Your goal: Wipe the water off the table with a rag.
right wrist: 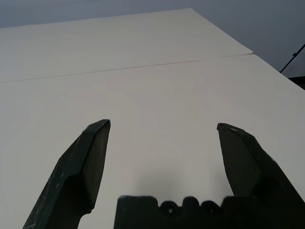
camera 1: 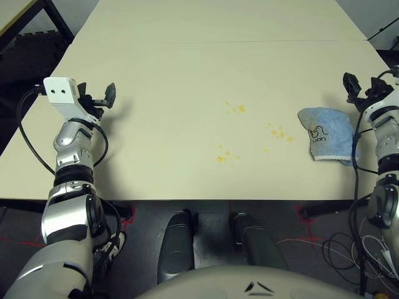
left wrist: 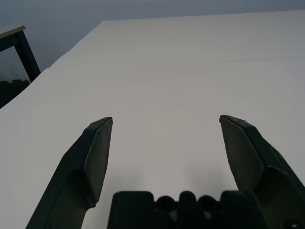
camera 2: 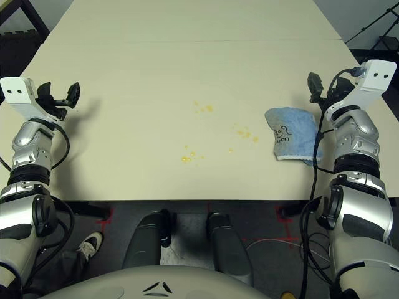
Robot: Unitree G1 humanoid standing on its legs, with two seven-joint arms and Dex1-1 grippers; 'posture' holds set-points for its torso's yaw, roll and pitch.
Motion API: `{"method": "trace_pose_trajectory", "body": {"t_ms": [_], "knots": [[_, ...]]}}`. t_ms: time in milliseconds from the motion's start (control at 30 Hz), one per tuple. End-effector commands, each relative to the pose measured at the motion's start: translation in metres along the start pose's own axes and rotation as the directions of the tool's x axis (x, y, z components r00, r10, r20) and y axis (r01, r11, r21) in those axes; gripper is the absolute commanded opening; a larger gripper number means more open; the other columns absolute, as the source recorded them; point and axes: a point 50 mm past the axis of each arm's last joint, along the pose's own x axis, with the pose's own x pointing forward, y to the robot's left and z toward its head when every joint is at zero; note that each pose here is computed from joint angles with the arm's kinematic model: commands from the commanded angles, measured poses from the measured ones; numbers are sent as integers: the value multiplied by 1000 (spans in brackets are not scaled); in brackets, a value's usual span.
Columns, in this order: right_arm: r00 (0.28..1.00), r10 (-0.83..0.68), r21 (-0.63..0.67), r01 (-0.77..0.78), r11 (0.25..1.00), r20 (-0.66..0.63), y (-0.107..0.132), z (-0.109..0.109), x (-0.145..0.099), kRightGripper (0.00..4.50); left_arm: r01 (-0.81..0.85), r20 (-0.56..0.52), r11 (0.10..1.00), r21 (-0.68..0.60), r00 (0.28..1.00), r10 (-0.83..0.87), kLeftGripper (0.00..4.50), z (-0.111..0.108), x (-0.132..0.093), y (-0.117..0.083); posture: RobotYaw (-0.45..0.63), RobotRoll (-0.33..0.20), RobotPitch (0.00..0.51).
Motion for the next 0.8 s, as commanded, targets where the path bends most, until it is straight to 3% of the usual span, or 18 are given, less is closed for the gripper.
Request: {"method": "trace_pose_trajectory", "body": {"t_ms": [33, 500, 667, 800], "knots": [[1000, -6, -16, 6, 1000, 0, -4, 1, -3, 4460, 12, -13, 1000, -4, 1000, -12, 4500, -3, -1, -1, 104, 0, 185], [999, -52, -30, 52, 998, 9, -18, 5, -14, 4460, 101, 11, 995, -21, 995, -100, 4500, 3, 11, -15, 80, 0, 177], [998, -58, -12, 58, 998, 0, -17, 1, -13, 4460, 278, 79, 960, -46, 959, -274, 4500, 13, 10, -25, 103, 0, 172], [998, -59, -5, 59, 998, -5, -15, 0, -11, 4460, 528, 121, 845, -80, 847, -518, 4500, 25, 3, -42, 121, 0, 171]]}}
